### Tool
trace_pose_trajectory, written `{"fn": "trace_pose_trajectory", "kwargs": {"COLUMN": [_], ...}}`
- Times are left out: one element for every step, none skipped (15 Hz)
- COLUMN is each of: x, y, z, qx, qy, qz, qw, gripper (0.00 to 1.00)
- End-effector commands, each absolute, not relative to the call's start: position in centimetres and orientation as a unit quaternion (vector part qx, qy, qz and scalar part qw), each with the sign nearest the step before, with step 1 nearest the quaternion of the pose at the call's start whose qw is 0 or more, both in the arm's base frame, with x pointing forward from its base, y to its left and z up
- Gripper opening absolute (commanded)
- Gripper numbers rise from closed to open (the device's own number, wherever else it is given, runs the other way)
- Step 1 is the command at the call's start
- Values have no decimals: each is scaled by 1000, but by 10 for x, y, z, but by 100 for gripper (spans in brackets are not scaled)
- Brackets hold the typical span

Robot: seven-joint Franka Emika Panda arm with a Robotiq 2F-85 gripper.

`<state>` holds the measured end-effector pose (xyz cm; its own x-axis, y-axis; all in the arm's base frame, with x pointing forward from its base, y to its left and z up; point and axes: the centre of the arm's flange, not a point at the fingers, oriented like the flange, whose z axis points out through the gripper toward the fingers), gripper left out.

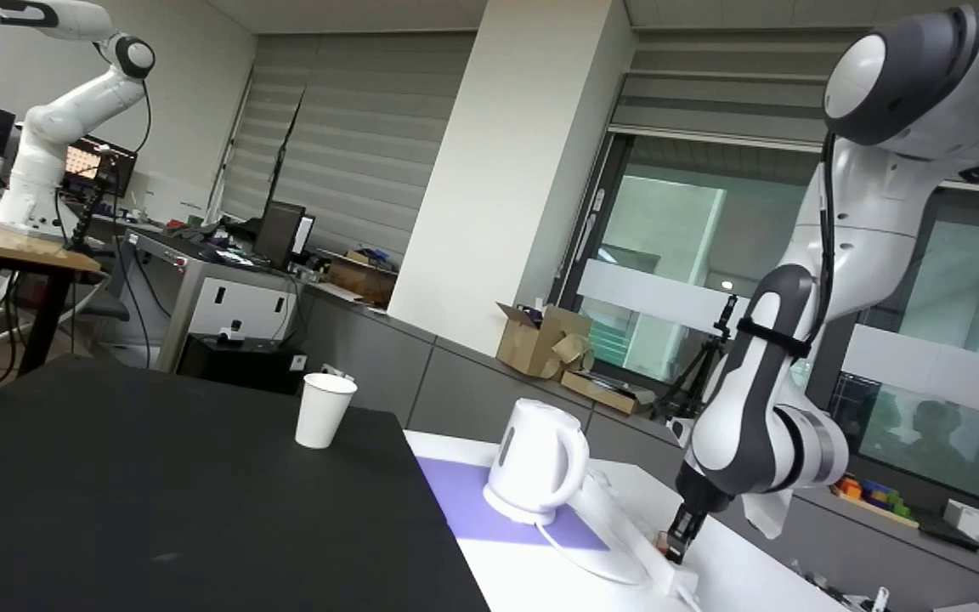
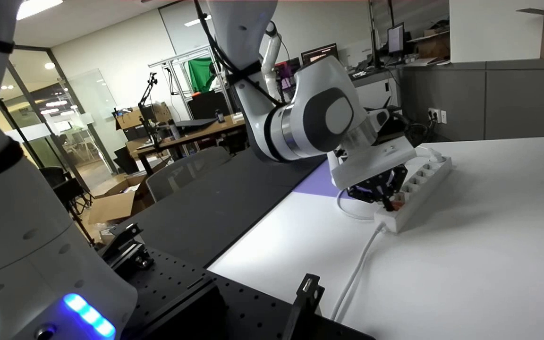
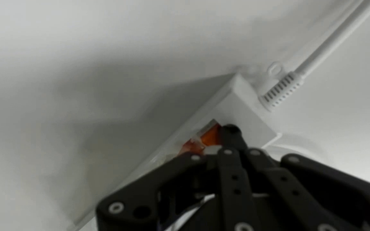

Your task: Turn off the switch of the extension cord

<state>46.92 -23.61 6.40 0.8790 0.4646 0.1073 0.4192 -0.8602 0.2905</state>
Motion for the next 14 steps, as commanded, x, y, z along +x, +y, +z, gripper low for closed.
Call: {"fn": "trace_pose_trajectory", "kwargs": {"x": [486,488,489,490,491,492,494,497,499,502,505,507,510,511], "y": [-210,-205,-201,-197,-194,-192,-191,-189,-188,-188,-188,-188,-188,-189], "z": [71,75,79,82,88,93,98,104,110,115,123,129,137,144], "qx": [978,979,981,982,983,983,983,983,983,983,983,983,982,982], "qy": [179,172,166,161,155,151,148,144,140,136,132,128,124,120], "qz": [54,49,46,44,44,46,50,53,55,56,57,58,58,58], "qw": [97,93,90,88,89,91,95,101,106,111,116,122,130,134], "gripper": [0,0,0,0,0,0,0,0,0,0,0,0,0,0]}}
